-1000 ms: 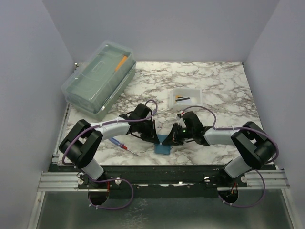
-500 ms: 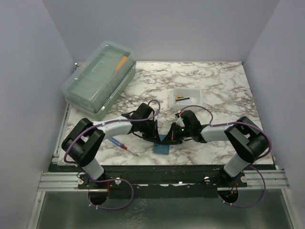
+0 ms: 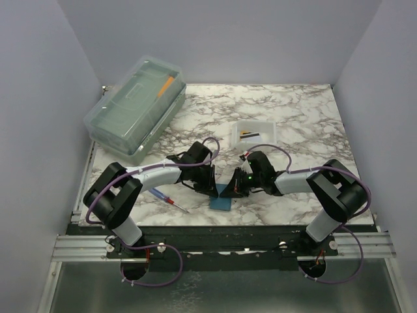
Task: Put the credit cards into the card holder
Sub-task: Close the card holder at the center of the board.
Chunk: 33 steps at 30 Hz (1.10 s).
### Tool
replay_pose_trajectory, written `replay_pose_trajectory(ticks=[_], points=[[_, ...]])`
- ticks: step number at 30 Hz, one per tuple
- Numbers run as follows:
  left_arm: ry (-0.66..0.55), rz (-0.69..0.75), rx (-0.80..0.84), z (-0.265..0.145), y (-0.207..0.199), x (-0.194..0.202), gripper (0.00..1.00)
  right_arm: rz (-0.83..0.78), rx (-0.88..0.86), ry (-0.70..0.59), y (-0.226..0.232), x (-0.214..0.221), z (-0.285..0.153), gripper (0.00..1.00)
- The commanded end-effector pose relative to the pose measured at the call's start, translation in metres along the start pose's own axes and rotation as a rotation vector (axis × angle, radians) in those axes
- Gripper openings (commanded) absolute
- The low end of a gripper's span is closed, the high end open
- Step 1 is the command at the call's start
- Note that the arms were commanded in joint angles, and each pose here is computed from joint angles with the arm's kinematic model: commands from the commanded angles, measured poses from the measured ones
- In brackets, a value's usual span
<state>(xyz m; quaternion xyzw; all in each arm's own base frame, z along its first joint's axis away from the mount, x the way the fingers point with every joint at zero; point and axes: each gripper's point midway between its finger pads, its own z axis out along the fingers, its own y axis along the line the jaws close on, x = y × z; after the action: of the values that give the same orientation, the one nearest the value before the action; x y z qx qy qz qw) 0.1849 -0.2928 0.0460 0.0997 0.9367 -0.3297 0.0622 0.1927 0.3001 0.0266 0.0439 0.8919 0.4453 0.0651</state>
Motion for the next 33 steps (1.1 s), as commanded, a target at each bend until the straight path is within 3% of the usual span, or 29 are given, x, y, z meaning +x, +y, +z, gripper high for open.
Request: replay_pose_trajectory(ticks=[1, 16, 33], points=[[0.005, 0.019, -0.053, -0.002, 0.009, 0.004, 0.0, 0.028, 0.111, 0.009, -0.034, 0.01, 0.005, 0.0], [0.031, 0.032, 0.017, 0.001, -0.01, 0.003, 0.0, 0.029, 0.11, 0.015, -0.037, 0.011, 0.006, 0.0], [0.026, 0.02, -0.057, 0.016, 0.007, 0.002, 0.0, 0.034, 0.116, 0.017, -0.039, 0.014, 0.004, 0.0]])
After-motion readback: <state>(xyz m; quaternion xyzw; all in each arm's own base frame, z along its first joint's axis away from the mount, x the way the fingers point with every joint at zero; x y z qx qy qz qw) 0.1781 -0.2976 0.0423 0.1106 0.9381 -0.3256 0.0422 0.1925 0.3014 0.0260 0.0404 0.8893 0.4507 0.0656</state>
